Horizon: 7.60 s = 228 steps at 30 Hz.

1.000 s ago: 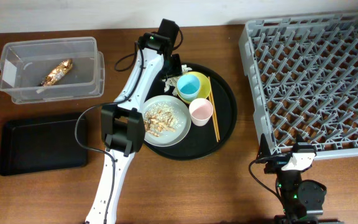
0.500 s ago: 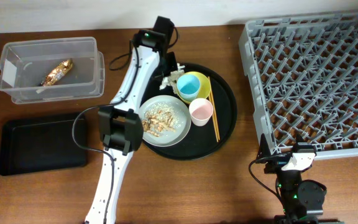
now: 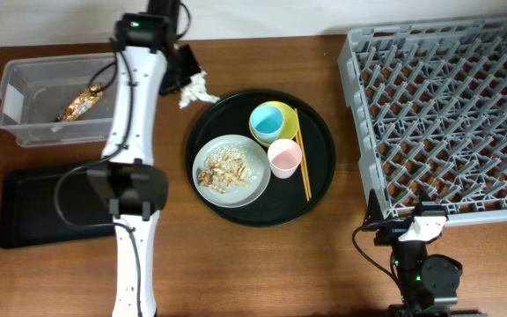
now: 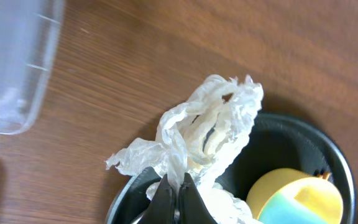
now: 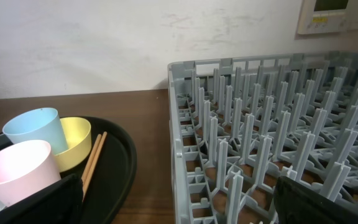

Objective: Sort waste into correct bins and load items into the dishwasher rack

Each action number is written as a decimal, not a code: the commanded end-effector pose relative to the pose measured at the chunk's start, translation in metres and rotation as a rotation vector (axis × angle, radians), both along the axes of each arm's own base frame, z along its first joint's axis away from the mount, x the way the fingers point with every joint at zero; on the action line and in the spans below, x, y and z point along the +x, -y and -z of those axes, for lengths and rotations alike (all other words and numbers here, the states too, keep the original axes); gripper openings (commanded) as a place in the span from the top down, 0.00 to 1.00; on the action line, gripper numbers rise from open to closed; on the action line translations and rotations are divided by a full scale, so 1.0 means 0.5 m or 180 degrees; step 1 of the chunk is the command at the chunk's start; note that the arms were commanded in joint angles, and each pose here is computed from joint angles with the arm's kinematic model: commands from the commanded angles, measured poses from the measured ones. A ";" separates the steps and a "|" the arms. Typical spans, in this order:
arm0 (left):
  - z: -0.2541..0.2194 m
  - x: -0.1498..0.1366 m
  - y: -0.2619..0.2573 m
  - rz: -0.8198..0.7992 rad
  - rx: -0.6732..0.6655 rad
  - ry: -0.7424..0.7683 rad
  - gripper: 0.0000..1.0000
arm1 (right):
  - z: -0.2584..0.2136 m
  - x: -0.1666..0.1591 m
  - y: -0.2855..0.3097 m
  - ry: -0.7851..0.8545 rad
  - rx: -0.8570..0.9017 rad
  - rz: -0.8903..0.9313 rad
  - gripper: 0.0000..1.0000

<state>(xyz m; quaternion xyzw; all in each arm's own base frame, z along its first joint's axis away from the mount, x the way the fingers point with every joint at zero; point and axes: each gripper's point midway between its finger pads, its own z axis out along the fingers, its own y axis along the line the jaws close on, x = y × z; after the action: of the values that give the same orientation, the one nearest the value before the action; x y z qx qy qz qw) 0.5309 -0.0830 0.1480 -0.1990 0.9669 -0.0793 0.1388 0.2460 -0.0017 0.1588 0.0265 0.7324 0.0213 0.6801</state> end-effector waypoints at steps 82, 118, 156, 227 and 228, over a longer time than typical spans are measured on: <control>-0.124 -0.333 -0.409 -0.1278 -0.0185 -0.0750 0.01 | 0.008 0.000 0.000 -0.0024 -0.0024 0.0007 0.02; -0.123 -0.351 -0.458 -0.1537 -0.0396 -0.0726 0.01 | -0.256 -0.117 -0.201 0.0512 0.2933 -0.2411 0.02; -0.123 -0.351 -0.458 -0.1537 -0.0396 -0.0726 0.01 | -0.204 0.152 -0.383 -0.3232 -0.0852 -0.1337 0.02; -0.123 -0.351 -0.458 -0.1538 -0.0396 -0.0728 0.01 | -0.272 0.368 0.083 -0.3240 0.1011 -0.0852 0.96; -0.123 -0.351 -0.458 -0.1537 -0.0396 -0.0726 0.01 | -0.272 0.370 0.112 -0.3192 0.1100 -0.0786 0.96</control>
<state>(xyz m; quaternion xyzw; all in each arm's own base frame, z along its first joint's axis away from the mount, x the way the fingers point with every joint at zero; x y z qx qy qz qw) 0.3590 0.1475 0.1973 -0.4368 0.8959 -0.0789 0.0162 0.4261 -0.0411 0.2880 0.0793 0.9673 0.1404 0.1960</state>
